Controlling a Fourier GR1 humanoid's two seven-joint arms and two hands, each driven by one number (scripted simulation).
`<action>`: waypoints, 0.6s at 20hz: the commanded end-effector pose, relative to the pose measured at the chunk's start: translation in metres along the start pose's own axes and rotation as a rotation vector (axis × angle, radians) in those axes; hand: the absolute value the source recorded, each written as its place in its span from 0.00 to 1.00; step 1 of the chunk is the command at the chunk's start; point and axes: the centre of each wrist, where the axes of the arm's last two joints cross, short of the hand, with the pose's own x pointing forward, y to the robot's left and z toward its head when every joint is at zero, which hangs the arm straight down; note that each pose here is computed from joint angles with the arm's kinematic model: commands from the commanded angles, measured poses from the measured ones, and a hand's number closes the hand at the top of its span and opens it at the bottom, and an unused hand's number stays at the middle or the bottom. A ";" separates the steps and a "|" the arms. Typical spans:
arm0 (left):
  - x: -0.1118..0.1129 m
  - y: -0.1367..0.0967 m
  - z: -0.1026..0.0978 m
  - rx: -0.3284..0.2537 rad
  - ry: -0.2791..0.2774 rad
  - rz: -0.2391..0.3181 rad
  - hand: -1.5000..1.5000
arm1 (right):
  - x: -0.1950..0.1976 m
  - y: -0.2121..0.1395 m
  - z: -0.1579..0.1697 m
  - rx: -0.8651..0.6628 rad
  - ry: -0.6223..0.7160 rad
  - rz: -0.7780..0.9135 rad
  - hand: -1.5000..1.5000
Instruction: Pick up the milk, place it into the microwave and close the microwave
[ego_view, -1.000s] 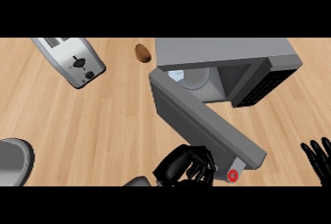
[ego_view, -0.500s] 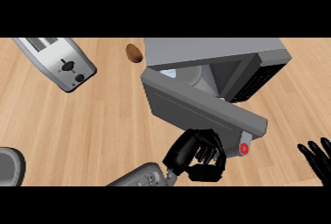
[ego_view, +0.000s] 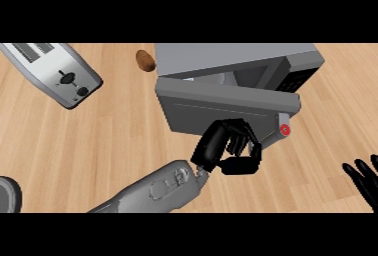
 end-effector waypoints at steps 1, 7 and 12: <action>0.009 0.012 -0.022 0.075 -0.015 0.013 1.00 | 0.009 0.004 -0.007 -0.002 -0.007 -0.012 0.00; 0.011 0.025 -0.042 0.120 -0.001 0.031 1.00 | 0.021 0.004 -0.015 0.012 0.000 0.012 0.00; 0.014 0.040 -0.057 0.177 0.005 0.089 1.00 | 0.026 0.003 -0.014 0.000 0.011 0.012 0.00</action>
